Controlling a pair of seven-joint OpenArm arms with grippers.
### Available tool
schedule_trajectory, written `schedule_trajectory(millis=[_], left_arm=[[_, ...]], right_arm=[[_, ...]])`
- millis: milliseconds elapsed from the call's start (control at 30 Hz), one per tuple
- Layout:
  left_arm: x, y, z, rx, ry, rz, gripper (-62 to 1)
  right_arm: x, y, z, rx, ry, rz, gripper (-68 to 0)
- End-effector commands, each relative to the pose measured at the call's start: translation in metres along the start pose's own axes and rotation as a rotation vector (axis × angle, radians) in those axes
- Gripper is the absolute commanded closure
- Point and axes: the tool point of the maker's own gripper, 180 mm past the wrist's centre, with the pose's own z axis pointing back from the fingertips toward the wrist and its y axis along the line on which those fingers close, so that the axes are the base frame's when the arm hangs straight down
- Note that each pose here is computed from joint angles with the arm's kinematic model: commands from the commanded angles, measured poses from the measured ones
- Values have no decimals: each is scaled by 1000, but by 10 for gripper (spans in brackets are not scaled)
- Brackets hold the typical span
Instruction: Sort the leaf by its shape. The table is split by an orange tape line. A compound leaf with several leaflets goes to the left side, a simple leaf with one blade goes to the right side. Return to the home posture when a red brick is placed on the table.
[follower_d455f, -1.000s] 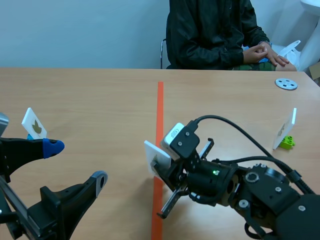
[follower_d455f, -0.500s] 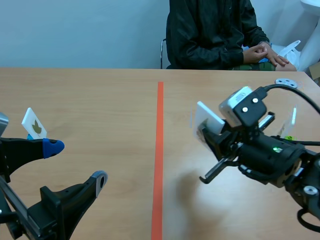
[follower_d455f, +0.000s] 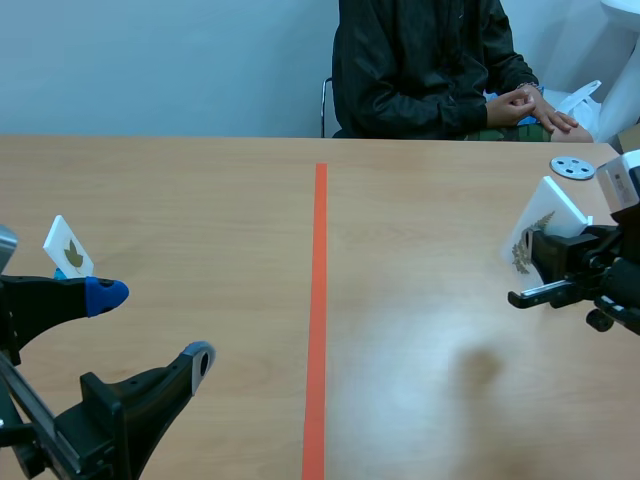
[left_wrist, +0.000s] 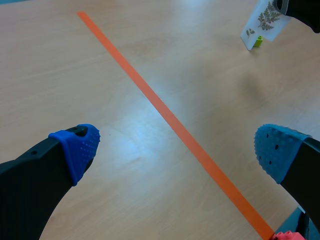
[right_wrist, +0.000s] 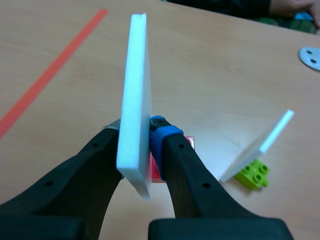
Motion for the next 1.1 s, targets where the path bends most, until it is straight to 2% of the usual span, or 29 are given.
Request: schedule_trajectory(millis=[0, 200, 400, 600, 733, 867, 1067], left_arm=[[6, 2, 0, -2, -22, -3, -623], [6, 2, 0, -2, -22, -3, -623], [6, 2, 0, -2, -22, -3, -623], [6, 2, 0, -2, -22, -3, -623], [6, 2, 0, -2, -22, -3, -623], [6, 2, 0, -2, -22, -3, -623], [6, 2, 0, -2, -22, -3, -623]], right_arm=[[3, -7, -6, -15, -20, -15, -15], [-22, -24, -19, -53, 29, -67, -15], [-30, -37, -30, -85, 39, -97, -15], [-42, -53, -35, -151, 58, -120, -15], [-46, -57, -34, -172, 67, -118, -15], [-54, -67, -30, -233, 101, -108, -26], [-62, -67, -25, -245, 117, -108, -38]])
